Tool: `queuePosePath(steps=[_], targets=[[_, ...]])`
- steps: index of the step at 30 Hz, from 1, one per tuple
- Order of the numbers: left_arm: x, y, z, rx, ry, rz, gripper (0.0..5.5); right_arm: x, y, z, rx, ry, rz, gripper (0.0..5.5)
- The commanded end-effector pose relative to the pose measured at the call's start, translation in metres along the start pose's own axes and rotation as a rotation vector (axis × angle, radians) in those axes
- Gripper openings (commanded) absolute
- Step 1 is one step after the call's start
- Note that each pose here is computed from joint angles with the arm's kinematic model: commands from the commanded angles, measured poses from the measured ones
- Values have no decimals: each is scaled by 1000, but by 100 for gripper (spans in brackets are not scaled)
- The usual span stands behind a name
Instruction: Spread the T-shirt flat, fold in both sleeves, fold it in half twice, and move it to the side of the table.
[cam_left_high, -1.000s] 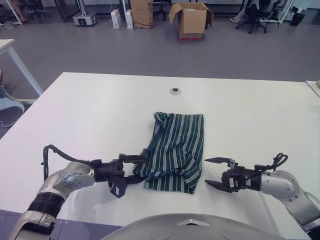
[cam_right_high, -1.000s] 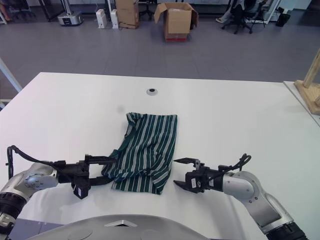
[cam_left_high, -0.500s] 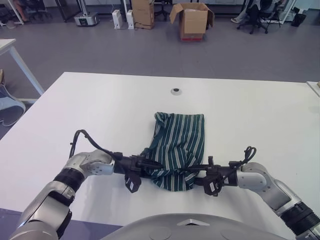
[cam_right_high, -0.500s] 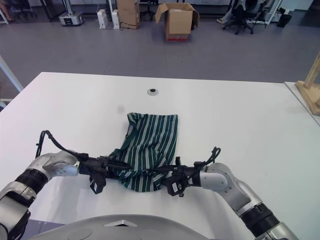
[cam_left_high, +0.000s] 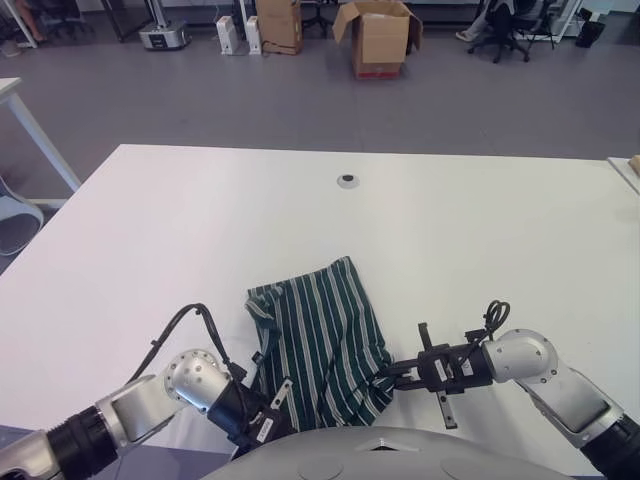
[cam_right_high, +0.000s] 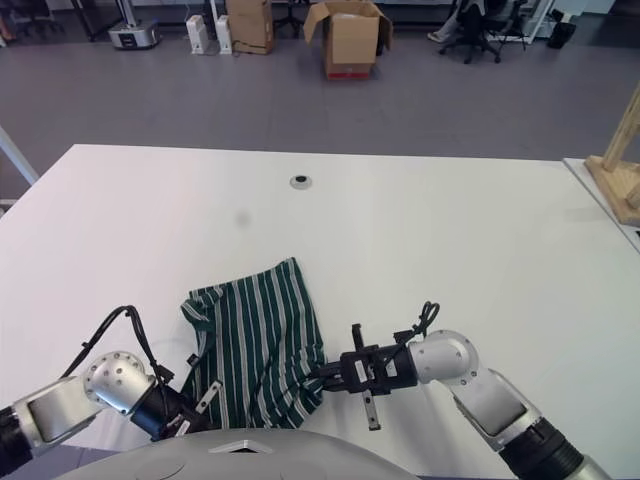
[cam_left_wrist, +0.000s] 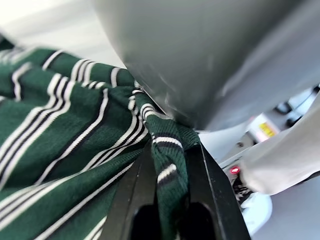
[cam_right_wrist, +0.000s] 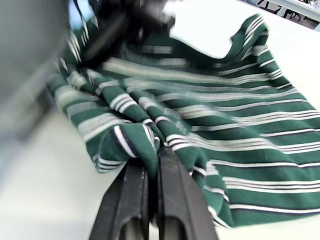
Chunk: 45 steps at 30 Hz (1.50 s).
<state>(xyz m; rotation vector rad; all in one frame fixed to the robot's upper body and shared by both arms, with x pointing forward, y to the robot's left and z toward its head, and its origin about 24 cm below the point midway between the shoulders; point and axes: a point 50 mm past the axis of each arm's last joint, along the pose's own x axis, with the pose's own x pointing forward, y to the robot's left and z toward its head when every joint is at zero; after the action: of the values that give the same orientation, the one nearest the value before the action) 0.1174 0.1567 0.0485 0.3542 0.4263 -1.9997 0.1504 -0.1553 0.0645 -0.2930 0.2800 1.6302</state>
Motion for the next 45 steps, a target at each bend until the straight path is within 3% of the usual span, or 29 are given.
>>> queuePosePath(steps=[1,5,8,18,20,21,22,26,29,32,34,36,38,41,44,45], targets=[[-43,20,12,-109,18,113,14,-35,2,25,300,-44,80,0],[-87,54,36,-276,-194,214,14,-52,-26,48,461,-188,43,0],[-98,72,29,-315,-239,324,14,-45,-56,44,475,-207,-60,0],[-93,122,-44,-475,-175,614,12,-6,-143,-23,585,13,-386,0],[-91,122,-48,-488,-207,647,12,-5,-154,-22,647,-37,-430,0],[-91,123,-49,-501,-228,665,12,-5,-158,-21,657,-55,-451,37],[-94,124,-49,-515,-260,695,50,-5,-162,-18,673,-93,-462,55],[-118,130,-41,-453,-291,895,119,-18,-181,3,718,-288,-585,127],[-153,140,-12,-270,-319,1090,119,-36,-189,23,714,-453,-652,127],[-175,150,29,-96,-373,1157,119,-43,-185,30,694,-502,-684,127],[-158,159,53,6,-366,1046,119,-44,-180,30,686,-513,-697,127],[-121,164,53,15,-316,828,119,-45,-176,29,687,-520,-713,127],[-88,162,31,-30,-195,625,119,-45,-174,29,687,-522,-721,127],[-61,157,-19,-200,6,457,119,-49,-173,29,687,-531,-733,127],[-70,164,-69,-312,206,716,119,-50,-168,27,684,-527,-731,127],[-87,163,-81,-364,237,909,119,-52,-167,25,687,-529,-740,127]])
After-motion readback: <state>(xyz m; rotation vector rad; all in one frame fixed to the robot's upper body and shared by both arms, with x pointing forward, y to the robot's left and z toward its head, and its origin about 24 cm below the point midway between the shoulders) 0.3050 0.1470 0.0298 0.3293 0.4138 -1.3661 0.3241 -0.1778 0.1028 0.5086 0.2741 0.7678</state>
